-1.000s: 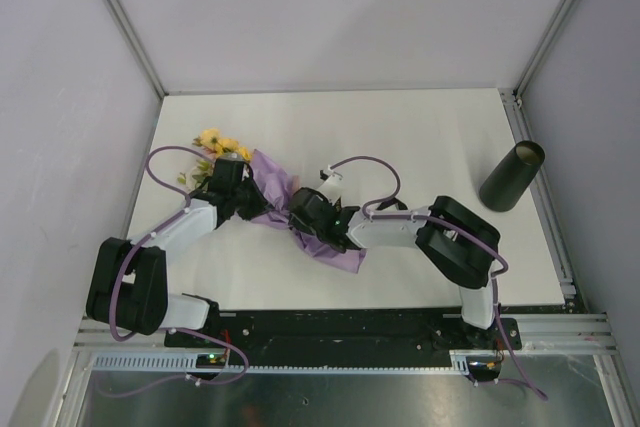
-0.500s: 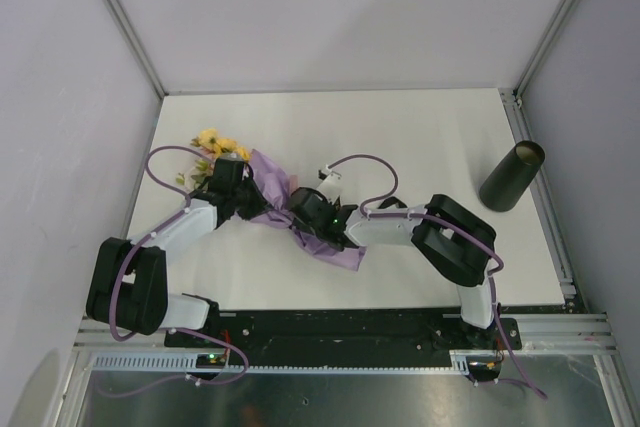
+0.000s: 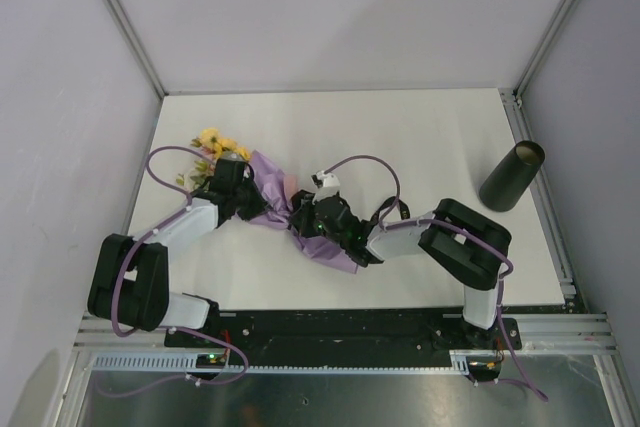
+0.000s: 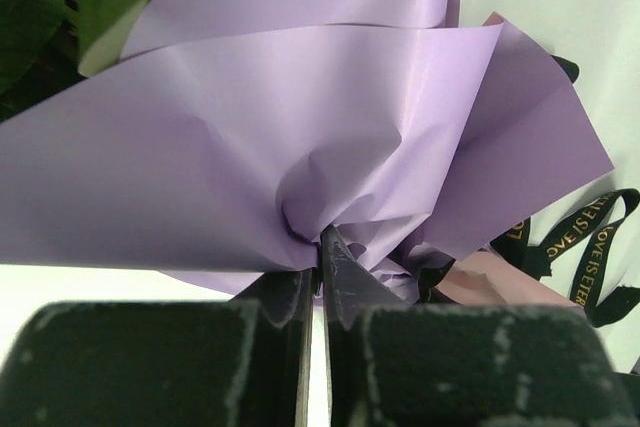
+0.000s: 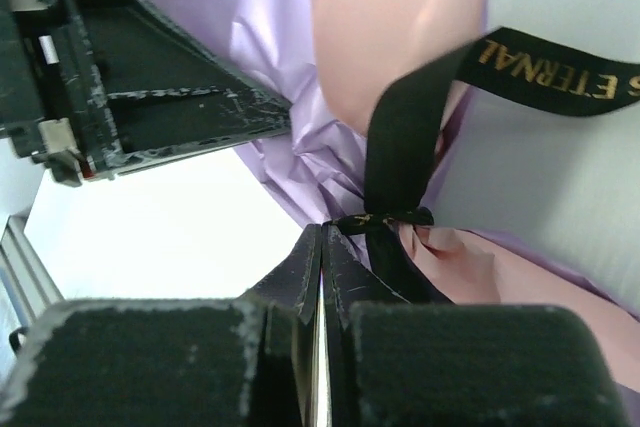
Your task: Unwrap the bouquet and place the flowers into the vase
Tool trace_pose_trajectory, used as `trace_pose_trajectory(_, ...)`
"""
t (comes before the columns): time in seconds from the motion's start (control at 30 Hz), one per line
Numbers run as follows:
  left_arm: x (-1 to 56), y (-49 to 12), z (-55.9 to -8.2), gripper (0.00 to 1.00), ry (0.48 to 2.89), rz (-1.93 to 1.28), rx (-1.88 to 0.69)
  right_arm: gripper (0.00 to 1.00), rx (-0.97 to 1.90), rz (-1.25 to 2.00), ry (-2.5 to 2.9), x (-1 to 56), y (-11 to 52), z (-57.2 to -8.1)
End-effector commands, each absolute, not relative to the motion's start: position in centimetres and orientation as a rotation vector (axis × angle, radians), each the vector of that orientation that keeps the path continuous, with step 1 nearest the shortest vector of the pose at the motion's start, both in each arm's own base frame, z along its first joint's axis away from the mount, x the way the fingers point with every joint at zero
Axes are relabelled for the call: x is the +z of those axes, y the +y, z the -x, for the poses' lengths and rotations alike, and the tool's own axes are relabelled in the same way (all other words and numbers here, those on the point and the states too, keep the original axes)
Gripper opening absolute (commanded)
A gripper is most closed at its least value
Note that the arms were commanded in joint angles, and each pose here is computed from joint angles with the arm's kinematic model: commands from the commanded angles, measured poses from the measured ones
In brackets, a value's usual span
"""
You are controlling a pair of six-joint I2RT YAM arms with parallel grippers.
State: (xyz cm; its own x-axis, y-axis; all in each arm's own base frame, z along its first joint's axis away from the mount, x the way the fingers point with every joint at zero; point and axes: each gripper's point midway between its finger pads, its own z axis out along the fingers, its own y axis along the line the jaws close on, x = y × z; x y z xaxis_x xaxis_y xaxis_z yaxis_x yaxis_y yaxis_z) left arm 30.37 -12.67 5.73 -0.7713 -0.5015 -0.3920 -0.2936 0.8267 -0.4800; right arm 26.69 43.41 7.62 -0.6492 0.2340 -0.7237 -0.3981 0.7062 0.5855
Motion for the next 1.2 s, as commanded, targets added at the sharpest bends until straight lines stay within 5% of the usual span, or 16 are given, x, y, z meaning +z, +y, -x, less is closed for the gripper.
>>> trace_pose_trajectory(0.0, 4.5, -12.2, -29.5, 0.07, 2.538, 0.578, -0.481, 0.00, 1.163, 0.245, 1.743, 16.6, 45.7, -26.9)
trace_pose_trajectory(0.7, 4.6, -12.2, -29.8, 0.06, 2.534, 0.582, -0.471, 0.00, 1.163, 0.398, 1.587, 23.0, 44.3, -25.7)
trace_pose_trajectory(1.17, 5.1, -12.4, -31.4, 0.06, 2.518, 0.581, -0.457, 0.00, 1.085, 0.185, 1.448, 35.6, 36.0, -26.3)
